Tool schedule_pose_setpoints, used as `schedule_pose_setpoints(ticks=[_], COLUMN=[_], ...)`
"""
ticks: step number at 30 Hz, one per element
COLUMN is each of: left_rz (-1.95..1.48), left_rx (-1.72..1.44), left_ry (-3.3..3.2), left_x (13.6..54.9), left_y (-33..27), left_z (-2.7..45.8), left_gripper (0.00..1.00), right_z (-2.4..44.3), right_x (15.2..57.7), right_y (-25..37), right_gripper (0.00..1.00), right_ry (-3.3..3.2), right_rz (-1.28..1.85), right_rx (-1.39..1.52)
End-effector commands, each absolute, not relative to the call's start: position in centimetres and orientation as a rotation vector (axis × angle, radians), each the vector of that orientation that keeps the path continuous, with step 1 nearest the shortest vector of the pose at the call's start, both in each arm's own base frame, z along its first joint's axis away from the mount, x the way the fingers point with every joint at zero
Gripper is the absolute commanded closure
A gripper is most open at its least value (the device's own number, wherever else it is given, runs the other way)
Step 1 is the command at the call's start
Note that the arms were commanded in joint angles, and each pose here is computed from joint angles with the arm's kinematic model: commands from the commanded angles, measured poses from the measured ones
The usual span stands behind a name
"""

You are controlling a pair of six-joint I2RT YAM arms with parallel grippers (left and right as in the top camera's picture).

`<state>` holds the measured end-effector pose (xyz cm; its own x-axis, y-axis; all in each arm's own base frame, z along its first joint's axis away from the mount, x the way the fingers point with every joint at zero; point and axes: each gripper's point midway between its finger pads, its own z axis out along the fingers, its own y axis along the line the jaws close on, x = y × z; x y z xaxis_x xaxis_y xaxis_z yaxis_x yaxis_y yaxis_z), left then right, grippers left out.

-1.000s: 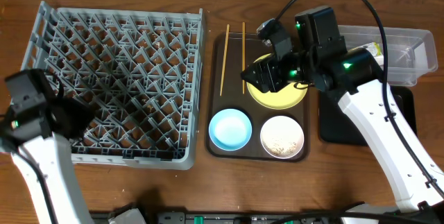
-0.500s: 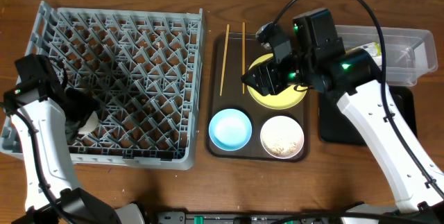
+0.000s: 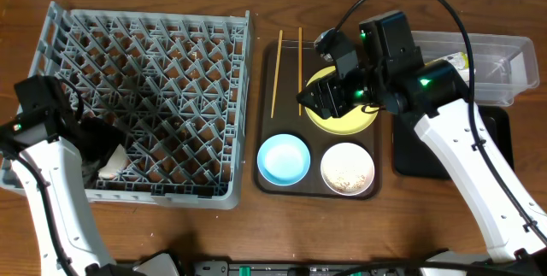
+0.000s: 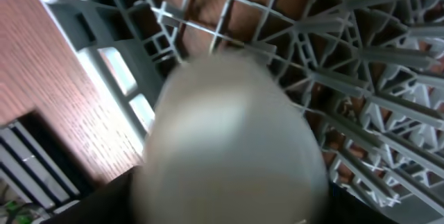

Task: Sort waste into correct bins and load items into the dishwasher
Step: 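Lower the white cup into the dish rack with the left gripper and release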

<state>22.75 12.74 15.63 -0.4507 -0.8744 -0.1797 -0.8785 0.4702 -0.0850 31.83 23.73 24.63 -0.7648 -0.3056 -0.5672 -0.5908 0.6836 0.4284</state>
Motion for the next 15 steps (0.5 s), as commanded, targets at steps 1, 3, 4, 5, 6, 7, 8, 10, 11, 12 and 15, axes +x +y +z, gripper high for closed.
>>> schedule_pose_setpoints(ticks=[1,3,4,5,6,7,8,10,11,12,15], left_rz=[0.123,0.131,0.132,0.137,0.143,0.137,0.110,0.066,0.049,0.030,-0.087], left_rx=[-1.546,-1.561,-1.563,-1.563,-1.560,-1.558,-1.553,-1.545,-1.540,-1.532,-1.413], left_ry=[2.523,2.529,2.532,2.530,2.525,2.520,2.517,2.513,2.512,2.512,2.535], left_x=[21.8,21.7,21.8,21.9,22.1,22.4,22.7,23.1,23.2,23.4,24.5], left_y=[13.6,13.6,13.6,13.8,14.0,14.0,13.9,13.5,13.4,13.2,12.0], left_z=[15.2,14.8,14.7,14.6,14.5,14.5,14.4,14.5,14.7,15.0,16.8], left_gripper=[0.26,0.23,0.23,0.23,0.23,0.23,0.22,0.21,0.20,0.21,0.20], right_z=[25.0,24.9,24.9,24.9,24.9,24.9,24.9,24.9,24.9,24.9,24.9], right_x=[31.8,31.7,31.7,31.7,31.7,31.6,31.6,31.6,31.6,31.6,31.7], right_y=[23.7,23.7,23.7,23.7,23.7,23.7,23.7,23.7,23.6,23.6,23.7], right_gripper=[0.40,0.40,0.40,0.40,0.40,0.40,0.40,0.40,0.40,0.40,0.40], right_ry=[2.426,2.431,2.432,2.433,2.434,2.434,2.434,2.434,2.435,2.434,2.434], right_rz=[0.837,0.836,0.837,0.837,0.837,0.837,0.837,0.837,0.837,0.836,0.837], right_rx=[-0.709,-0.709,-0.709,-0.709,-0.708,-0.708,-0.709,-0.709,-0.709,-0.709,-0.708])
